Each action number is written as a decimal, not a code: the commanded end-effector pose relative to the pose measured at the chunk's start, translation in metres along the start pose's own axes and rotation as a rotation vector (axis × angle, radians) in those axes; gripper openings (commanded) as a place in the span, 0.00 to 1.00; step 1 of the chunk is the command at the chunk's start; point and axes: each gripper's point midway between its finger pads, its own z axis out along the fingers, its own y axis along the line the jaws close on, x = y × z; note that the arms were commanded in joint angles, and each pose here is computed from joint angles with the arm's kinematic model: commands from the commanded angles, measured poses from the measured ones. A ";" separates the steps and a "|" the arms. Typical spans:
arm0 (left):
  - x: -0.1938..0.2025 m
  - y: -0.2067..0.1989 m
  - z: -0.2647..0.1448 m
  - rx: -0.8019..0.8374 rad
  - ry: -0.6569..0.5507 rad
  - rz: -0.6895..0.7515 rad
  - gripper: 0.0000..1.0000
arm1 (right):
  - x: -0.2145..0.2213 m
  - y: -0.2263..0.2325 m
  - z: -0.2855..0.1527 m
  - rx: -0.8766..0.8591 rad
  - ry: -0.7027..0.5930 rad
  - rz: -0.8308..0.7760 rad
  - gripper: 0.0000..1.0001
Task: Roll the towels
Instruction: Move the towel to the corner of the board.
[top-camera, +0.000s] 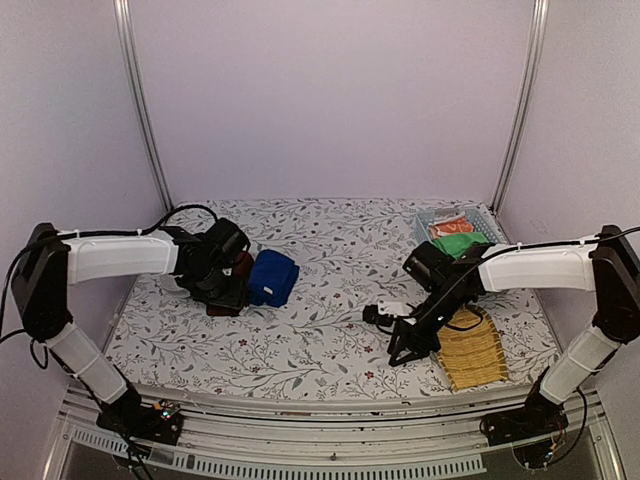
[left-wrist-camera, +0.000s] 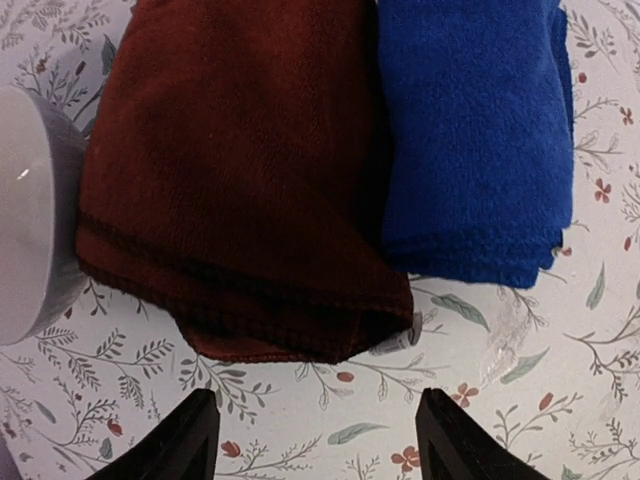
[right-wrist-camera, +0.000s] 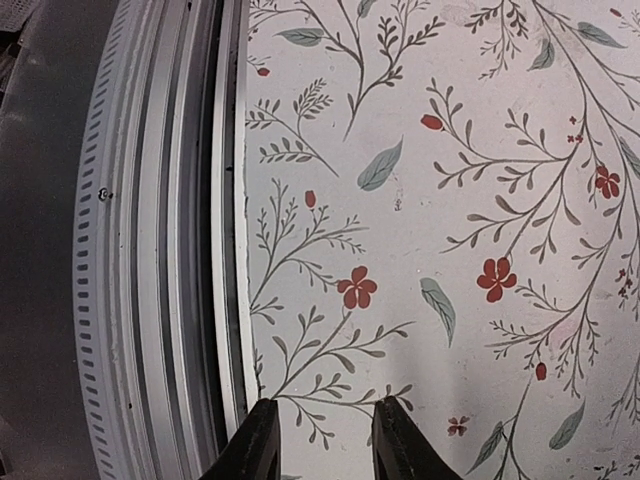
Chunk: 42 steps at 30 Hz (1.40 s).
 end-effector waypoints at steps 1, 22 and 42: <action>-0.030 -0.009 0.024 -0.006 -0.010 0.014 0.63 | -0.008 -0.004 -0.003 0.003 -0.047 -0.008 0.35; -0.260 0.020 0.059 -0.064 -0.443 0.098 0.71 | 0.004 -0.021 -0.006 0.054 -0.046 0.047 0.36; -0.187 -0.033 0.089 0.115 -0.173 -0.054 0.62 | -0.001 -0.032 -0.009 0.064 -0.076 0.056 0.35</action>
